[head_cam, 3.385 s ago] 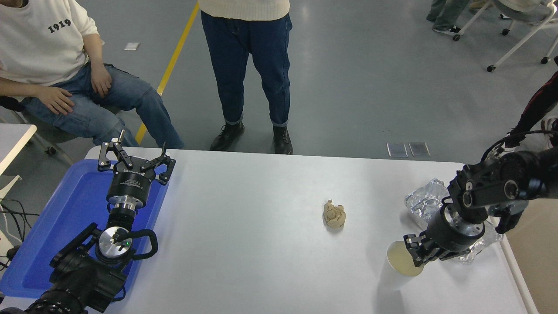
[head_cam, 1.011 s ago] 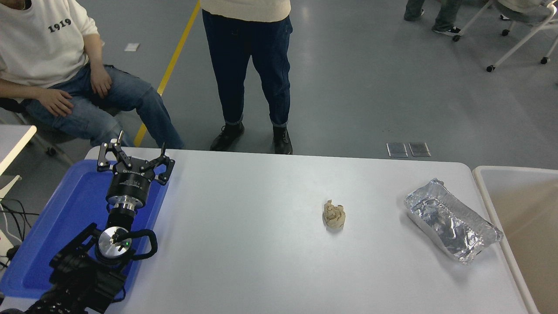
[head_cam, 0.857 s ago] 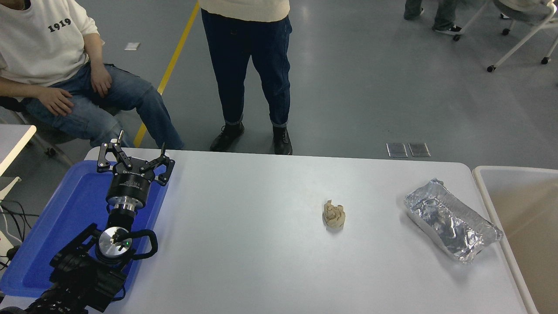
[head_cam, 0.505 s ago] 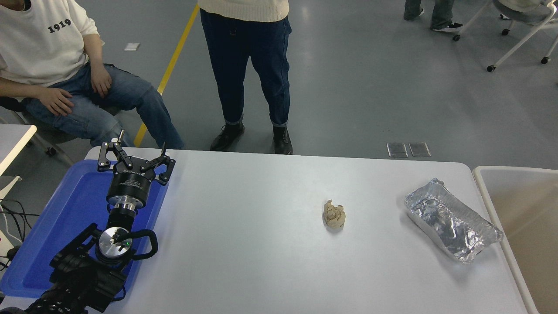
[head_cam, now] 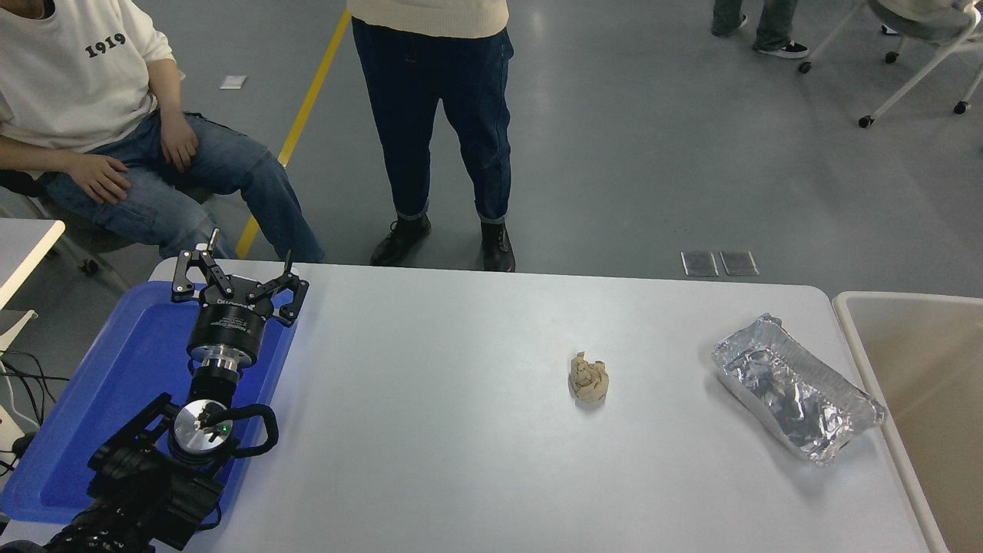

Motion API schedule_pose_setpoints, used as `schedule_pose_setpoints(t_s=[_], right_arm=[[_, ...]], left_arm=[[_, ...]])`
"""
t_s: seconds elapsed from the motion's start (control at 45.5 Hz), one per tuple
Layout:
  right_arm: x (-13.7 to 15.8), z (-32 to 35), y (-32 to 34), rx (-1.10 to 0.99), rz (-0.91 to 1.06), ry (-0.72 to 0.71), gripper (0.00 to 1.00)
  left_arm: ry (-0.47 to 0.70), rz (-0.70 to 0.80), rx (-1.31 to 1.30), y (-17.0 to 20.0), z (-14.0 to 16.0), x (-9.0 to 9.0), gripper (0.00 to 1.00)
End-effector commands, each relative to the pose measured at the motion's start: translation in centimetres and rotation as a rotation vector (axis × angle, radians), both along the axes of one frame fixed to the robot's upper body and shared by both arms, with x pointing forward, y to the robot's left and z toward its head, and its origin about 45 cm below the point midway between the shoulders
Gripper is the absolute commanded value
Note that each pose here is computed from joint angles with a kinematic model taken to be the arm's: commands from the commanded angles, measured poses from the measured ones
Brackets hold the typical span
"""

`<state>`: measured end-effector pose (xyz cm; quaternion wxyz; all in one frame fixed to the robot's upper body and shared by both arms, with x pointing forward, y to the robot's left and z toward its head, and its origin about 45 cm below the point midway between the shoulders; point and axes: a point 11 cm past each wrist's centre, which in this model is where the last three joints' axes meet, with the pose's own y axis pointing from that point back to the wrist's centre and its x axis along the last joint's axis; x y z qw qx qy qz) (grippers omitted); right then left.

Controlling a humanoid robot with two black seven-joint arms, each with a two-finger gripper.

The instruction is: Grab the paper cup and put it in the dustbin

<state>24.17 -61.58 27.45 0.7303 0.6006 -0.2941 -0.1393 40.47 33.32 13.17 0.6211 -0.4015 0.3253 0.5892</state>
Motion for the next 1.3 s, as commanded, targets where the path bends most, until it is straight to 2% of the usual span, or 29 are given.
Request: schedule_pose_setpoints(t_s=[0.0,0.33,0.44,0.725,0.989,1.275], right_arm=[[-0.7,-3.4,-2.1,-0.068,-0.082,-0.135,0.0],[0.6,-6.5,-3.8,-0.274,-0.019,-0.287,0.0],[1.1,-8.2,-3.5,-0.279,-0.036,-0.337,0.0],[0.4,-13.0,-3.9,-0.319,-0.104,-0.375,0.0],[-0.5,-14.8,-4.5,-0.405,-0.167,-0.447,0.0],[-0.6,-16.3,-3.6,-0.421,-0.225,-0.445,0.0]], left_arm=[[0.0,0.001,0.0,0.0,0.0,0.0,1.0],[0.0,0.001,0.0,0.0,0.0,0.0,1.0],[0.001,0.001,0.0,0.0,0.0,0.0,1.0],[0.0,0.001,0.0,0.0,0.0,0.0,1.0],[-0.001,0.002,-0.001,0.0,0.0,0.0,1.0],[0.001,0.001,0.0,0.0,0.0,0.0,1.0]])
